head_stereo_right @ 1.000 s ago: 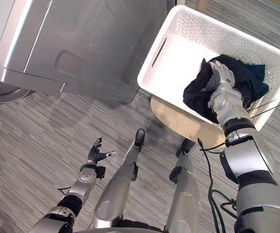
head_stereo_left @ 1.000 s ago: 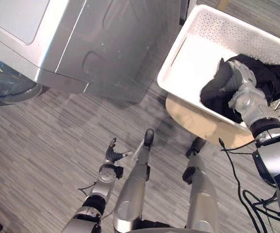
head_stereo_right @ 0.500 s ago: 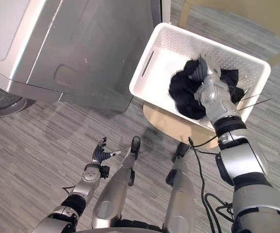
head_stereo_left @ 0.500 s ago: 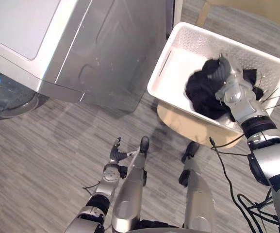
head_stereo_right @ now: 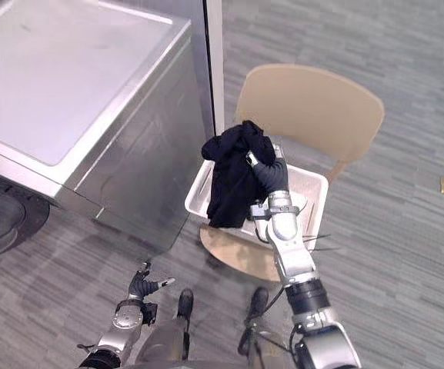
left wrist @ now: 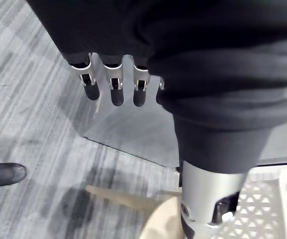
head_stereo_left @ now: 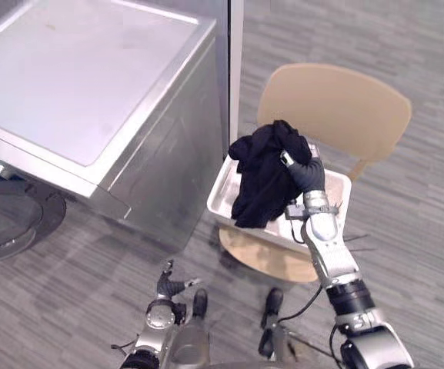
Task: Pick up the laundry basket with both hands and put the clothes into the washing machine.
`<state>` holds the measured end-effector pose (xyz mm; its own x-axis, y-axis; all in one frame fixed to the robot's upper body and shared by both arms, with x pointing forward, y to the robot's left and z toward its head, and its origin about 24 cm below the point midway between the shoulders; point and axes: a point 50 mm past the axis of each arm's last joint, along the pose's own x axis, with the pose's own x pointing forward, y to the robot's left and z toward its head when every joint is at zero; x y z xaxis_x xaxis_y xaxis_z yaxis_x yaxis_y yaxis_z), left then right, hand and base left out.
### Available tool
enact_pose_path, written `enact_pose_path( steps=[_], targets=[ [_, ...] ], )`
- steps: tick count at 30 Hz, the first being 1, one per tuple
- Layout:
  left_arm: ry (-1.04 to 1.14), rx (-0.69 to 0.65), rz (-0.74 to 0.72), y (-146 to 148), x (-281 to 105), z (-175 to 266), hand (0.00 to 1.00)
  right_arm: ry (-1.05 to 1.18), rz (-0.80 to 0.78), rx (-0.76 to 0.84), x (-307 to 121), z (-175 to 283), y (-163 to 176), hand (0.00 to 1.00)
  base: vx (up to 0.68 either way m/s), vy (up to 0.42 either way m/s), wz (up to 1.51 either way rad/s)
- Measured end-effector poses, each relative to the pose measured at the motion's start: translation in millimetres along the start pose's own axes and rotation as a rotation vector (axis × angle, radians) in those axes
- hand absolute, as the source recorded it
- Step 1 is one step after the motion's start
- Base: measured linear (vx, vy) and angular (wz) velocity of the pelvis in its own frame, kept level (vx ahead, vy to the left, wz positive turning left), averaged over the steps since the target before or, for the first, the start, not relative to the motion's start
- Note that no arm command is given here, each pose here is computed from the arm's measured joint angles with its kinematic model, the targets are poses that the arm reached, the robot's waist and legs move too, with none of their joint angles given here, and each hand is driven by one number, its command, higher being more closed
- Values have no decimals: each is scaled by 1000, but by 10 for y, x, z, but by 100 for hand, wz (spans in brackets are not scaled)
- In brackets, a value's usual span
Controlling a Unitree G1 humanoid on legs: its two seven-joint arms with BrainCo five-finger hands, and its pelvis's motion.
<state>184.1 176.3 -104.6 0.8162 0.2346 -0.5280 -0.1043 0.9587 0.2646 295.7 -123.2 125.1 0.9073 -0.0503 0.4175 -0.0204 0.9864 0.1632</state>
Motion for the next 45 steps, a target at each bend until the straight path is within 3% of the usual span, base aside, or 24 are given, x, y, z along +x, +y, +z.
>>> enact_pose_path(
  steps=[5, 11, 16, 20, 23, 28, 33, 38, 39, 45],
  targets=[
    [-35, -27, 6, 4, -112, 5, 0, -51, 6, 183, -128, 105, 115, 100, -36, 28, -37],
    [-360, -43, 5, 35, -68, 747, 0, -64, 28, 279, -149, 148, 201, 100, -125, -8, 18],
    [-489, -70, 51, 105, -277, 920, 0, -131, 162, 339, -151, 315, 498, 100, -160, -276, 82],
    [-518, -107, -46, -192, -430, 955, 0, -175, 201, 309, -64, 388, 487, 100, -283, -205, 74],
    [-643, -80, -131, -349, -473, 1246, 0, -154, 198, 291, -4, 334, 446, 100, -261, -82, 101],
    [-787, -21, -186, -478, -546, 1510, 0, -120, 355, 334, -94, 303, 704, 100, -156, 75, 50],
    [-940, 86, -301, -794, -600, 1853, 0, -82, 472, 414, -179, 298, 936, 100, -101, 173, 32],
    [-979, 152, -271, -887, -526, 2017, 0, -33, 553, 563, -288, 327, 1220, 100, -11, 112, 11],
    [-985, 161, -259, -900, -504, 2059, 100, -3, 602, 587, -359, 315, 1316, 100, 41, 68, 2],
    [-1044, 188, -199, -934, -502, 2258, 100, 71, 679, 676, -480, 277, 1441, 100, 21, 20, 2]
  ],
)
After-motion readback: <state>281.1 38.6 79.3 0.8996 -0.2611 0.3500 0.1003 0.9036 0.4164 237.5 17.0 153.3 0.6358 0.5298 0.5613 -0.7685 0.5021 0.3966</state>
